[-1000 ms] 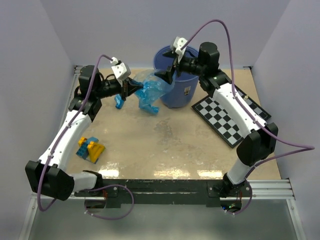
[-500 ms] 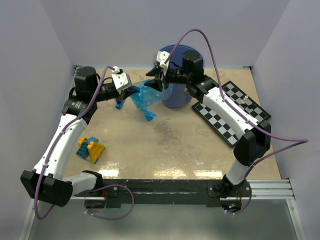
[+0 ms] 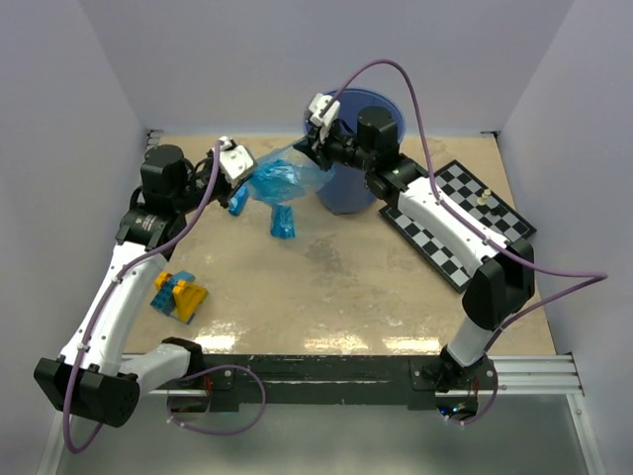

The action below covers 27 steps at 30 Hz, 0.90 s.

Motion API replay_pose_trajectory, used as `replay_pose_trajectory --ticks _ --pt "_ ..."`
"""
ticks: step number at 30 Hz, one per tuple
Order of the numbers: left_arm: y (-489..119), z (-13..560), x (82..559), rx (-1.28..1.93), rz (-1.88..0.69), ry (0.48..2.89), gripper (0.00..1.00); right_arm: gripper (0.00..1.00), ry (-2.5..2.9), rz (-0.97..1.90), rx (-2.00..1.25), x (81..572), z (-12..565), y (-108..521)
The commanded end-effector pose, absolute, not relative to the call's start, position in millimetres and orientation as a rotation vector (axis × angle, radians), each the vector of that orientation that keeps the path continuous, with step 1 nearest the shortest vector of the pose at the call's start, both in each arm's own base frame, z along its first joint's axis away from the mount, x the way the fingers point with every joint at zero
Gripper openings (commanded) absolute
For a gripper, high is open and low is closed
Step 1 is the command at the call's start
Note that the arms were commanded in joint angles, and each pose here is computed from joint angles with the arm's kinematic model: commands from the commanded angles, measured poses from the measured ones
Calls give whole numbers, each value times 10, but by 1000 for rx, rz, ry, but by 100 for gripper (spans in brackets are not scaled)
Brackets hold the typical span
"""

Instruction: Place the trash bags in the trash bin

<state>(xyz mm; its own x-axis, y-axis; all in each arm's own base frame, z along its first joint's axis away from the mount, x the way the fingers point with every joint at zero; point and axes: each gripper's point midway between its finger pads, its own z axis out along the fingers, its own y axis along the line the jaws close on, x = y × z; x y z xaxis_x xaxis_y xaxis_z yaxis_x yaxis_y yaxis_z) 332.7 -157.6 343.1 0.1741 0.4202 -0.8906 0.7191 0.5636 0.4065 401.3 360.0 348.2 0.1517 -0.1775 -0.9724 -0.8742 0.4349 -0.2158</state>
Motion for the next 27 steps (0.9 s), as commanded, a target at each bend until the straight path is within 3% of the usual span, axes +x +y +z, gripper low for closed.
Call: replay_pose_trajectory --ticks 1,5,8,10,12,13,14,17,19,27 --pt "-1295 3517 3393 850 -169 1534 22 0 1343 463 -783 4310 3967 3133" --pt "-1273 3444 3396 822 -182 1576 23 0 1340 427 -733 4363 4048 3062" --pt "-1330 3411 3346 855 -216 1561 5 0 1342 434 -715 4371 4077 3058" --pt "-1393 3421 3308 865 -263 1550 5 0 1343 446 -701 4372 4091 3064" --pt "-1606 3437 3104 962 -410 1501 17 0 1349 447 -658 4392 4139 3033" --pt "-1654 3403 3058 950 -467 1511 37 0 1354 448 -635 4406 4150 3017" --pt "-1694 3422 3042 890 -530 1527 47 0 1360 455 -605 4421 4164 3009" --pt "-1780 3420 3113 677 -698 1599 57 0 1380 457 -517 4481 4189 2963" --pt "-1834 3401 3186 576 -779 1623 73 0 1387 461 -482 4509 4202 2961" --pt "-1888 3446 3866 247 -871 1636 80 0 1386 523 -480 4430 4230 3113"
